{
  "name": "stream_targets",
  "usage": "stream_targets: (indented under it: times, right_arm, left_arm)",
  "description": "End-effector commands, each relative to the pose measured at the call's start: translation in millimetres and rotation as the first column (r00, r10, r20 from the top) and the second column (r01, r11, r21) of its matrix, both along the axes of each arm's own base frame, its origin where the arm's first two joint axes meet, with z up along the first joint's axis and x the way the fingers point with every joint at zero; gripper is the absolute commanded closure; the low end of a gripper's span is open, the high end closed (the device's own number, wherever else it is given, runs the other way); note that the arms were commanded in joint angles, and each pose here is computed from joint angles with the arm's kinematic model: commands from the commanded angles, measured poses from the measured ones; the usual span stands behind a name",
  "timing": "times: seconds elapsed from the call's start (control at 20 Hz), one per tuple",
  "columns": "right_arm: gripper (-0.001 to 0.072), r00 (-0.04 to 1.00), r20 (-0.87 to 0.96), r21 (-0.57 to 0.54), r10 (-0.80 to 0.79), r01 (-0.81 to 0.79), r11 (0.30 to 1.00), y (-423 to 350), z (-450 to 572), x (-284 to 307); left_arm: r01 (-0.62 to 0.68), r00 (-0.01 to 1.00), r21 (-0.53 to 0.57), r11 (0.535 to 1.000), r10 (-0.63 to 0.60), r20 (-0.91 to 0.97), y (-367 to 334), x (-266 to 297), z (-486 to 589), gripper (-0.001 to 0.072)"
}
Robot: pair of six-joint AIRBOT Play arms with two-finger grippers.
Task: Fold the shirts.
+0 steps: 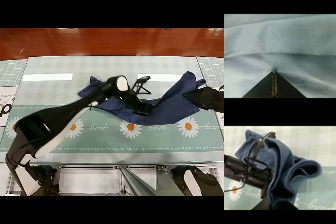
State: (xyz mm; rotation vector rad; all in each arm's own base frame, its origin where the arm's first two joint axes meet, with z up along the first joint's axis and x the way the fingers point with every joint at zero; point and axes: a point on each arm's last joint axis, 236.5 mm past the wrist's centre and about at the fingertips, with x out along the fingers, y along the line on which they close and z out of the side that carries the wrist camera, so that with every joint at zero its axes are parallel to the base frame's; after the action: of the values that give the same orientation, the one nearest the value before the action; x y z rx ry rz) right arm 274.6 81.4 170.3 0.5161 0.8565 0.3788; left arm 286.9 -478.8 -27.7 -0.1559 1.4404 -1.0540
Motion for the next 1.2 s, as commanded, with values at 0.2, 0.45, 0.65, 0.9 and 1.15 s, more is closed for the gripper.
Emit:
stream_targets:
  times: [0.2,0.45,0.65,0.9,1.15]
  right_arm:
    - [0.0689,0.991,0.02,0.121,0.134,-0.135,0.983,70.6,-5.8,34.7]
    - [0.0688,0.973,-0.017,0.185,0.23,-0.223,0.957,179.0,-50.3,96.4]
    - [0.0688,0.948,-0.088,0.221,0.307,-0.282,0.933,248.3,-91.8,147.9]
    - [0.0689,0.938,-0.126,0.335,0.323,-0.266,0.904,300.3,-121.6,195.7]
    - [0.0688,0.94,-0.13,0.356,0.317,-0.254,0.899,328.0,-139.2,214.6]
  left_arm:
    - [-0.217,0.976,0.005,0.976,0.217,0.027,159.9,82.5,89.9,0.0687]
    - [-0.443,0.879,0.005,0.897,0.433,0.198,291.5,83.1,128.6,0.0687]
    - [-0.557,0.786,-0.034,0.83,0.539,0.302,349.9,57.0,132.2,0.0688]
    - [-0.612,0.74,-0.031,0.79,0.586,0.329,376.3,35.6,113.0,0.0688]
    - [-0.635,0.723,-0.03,0.772,0.608,0.328,379.4,38.7,101.4,0.0688]
